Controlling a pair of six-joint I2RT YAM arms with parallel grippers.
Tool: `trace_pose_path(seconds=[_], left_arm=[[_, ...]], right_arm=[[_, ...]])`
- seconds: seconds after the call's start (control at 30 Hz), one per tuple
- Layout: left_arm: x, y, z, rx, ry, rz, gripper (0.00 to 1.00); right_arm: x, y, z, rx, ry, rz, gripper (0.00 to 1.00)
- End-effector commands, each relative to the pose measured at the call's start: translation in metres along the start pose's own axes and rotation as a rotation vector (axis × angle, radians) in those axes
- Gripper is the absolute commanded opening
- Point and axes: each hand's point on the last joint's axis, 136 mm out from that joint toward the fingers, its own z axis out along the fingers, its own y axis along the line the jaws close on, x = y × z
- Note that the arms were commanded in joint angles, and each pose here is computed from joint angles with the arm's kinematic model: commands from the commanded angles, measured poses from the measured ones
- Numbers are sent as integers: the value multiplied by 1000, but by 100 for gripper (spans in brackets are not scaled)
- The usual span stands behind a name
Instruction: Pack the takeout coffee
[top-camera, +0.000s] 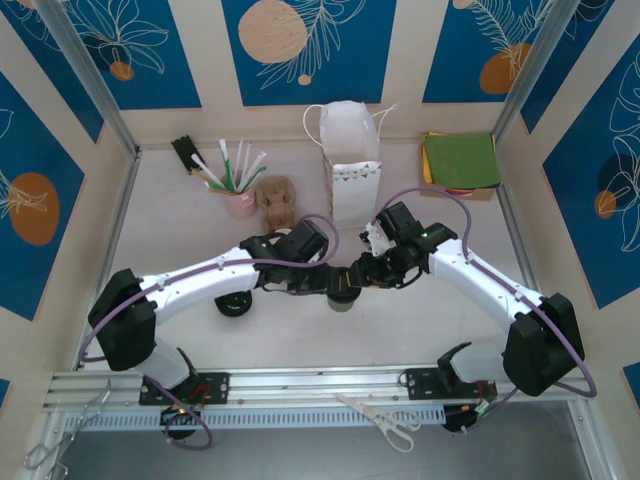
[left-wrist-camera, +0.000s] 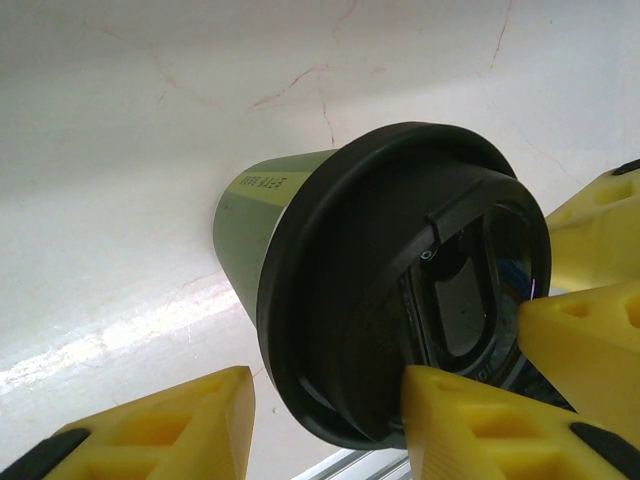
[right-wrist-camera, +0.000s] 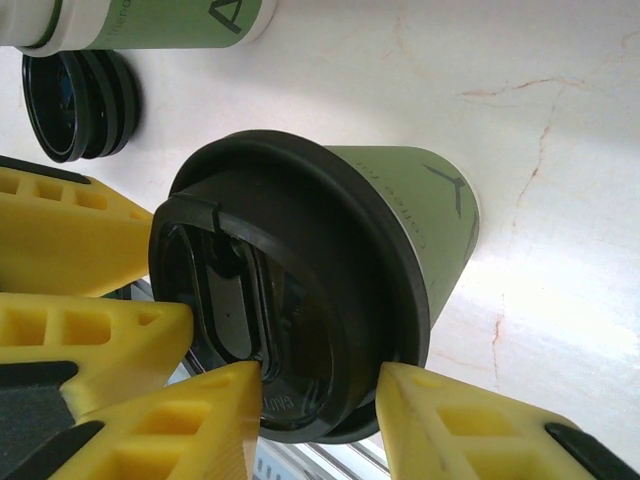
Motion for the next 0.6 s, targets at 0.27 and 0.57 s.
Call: trace_pose_path(seconds=[0.27,0.57], left_arm=[[35,52,27,-169,116,-16,41],[17,28,9,-127,66,12,42]], right_arm=[[28,-29,23,114,136,66,35],[12,-5,8,38,75,24,36]])
